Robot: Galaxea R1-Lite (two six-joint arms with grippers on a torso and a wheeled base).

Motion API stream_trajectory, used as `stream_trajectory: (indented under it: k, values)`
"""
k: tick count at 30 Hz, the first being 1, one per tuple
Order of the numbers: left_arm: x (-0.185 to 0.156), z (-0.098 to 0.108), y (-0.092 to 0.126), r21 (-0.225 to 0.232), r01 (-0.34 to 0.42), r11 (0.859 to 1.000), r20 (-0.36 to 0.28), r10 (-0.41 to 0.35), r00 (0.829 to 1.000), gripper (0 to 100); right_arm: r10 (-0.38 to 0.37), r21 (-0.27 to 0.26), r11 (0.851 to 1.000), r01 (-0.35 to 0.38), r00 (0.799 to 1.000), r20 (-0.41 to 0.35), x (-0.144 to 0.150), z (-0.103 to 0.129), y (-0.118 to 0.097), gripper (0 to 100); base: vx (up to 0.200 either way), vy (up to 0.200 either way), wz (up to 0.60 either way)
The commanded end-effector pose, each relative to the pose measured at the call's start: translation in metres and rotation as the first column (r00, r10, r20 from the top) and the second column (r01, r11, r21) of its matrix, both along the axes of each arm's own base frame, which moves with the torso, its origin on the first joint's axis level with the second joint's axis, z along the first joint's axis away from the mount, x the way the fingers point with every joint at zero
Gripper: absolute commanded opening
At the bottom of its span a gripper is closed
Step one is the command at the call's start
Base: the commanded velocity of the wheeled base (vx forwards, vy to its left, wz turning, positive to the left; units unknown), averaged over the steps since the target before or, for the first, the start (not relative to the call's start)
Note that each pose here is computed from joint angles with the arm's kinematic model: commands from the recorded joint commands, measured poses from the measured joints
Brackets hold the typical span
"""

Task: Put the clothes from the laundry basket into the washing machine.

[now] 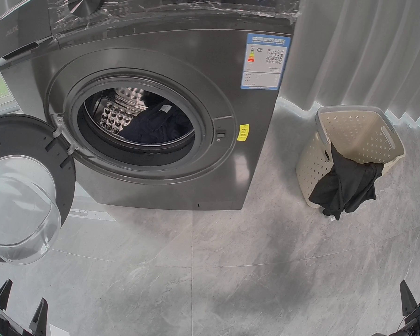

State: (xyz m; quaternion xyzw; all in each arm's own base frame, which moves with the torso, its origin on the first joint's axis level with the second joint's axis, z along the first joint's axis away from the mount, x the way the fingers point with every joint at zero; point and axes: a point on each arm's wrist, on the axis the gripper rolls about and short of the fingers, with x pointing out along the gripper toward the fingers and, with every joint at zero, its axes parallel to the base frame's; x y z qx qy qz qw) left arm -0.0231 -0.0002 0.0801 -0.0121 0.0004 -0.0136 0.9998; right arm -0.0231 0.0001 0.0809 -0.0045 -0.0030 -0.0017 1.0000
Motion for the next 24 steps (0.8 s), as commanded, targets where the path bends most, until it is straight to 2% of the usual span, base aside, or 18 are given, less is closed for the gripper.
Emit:
stream_trajectory:
  k: [1, 4, 9, 13, 24]
  values:
    - [0.0003, -0.0051, 0.0000, 0.000, 0.000, 1.000, -0.004, 0.000, 1.000, 100, 0.000, 0.000, 1.000, 0.000, 1.000, -0.014, 0.0010, -0.0050, 0.0000, 100, 0.000, -0.200, 0.00]
    - [0.0003, -0.0051, 0.0000, 0.000, 0.000, 1.000, -0.004, 0.000, 1.000, 100, 0.000, 0.000, 1.000, 0.000, 1.000, -0.012, 0.0010, -0.0049, 0.0000, 100, 0.000, -0.200, 0.00]
    - [0.0003, -0.0051, 0.0000, 0.001, 0.000, 1.000, -0.004, 0.000, 1.000, 100, 0.002, -0.002, 1.000, -0.002, 1.000, -0.014, 0.0010, -0.0050, 0.0000, 100, 0.000, 0.000, 0.00]
    - [0.0003, -0.0051, 0.0000, 0.001, 0.000, 1.000, -0.004, 0.000, 1.000, 100, 0.002, -0.002, 1.000, -0.002, 1.000, -0.012, 0.0010, -0.0049, 0.0000, 100, 0.000, 0.000, -0.45]
    - [0.0003, -0.0051, 0.0000, 0.000, 0.000, 1.000, -0.004, 0.000, 1.000, 100, 0.002, -0.002, 1.000, -0.002, 1.000, -0.014, 0.0010, -0.0050, 0.0000, 100, 0.200, 0.000, 0.00]
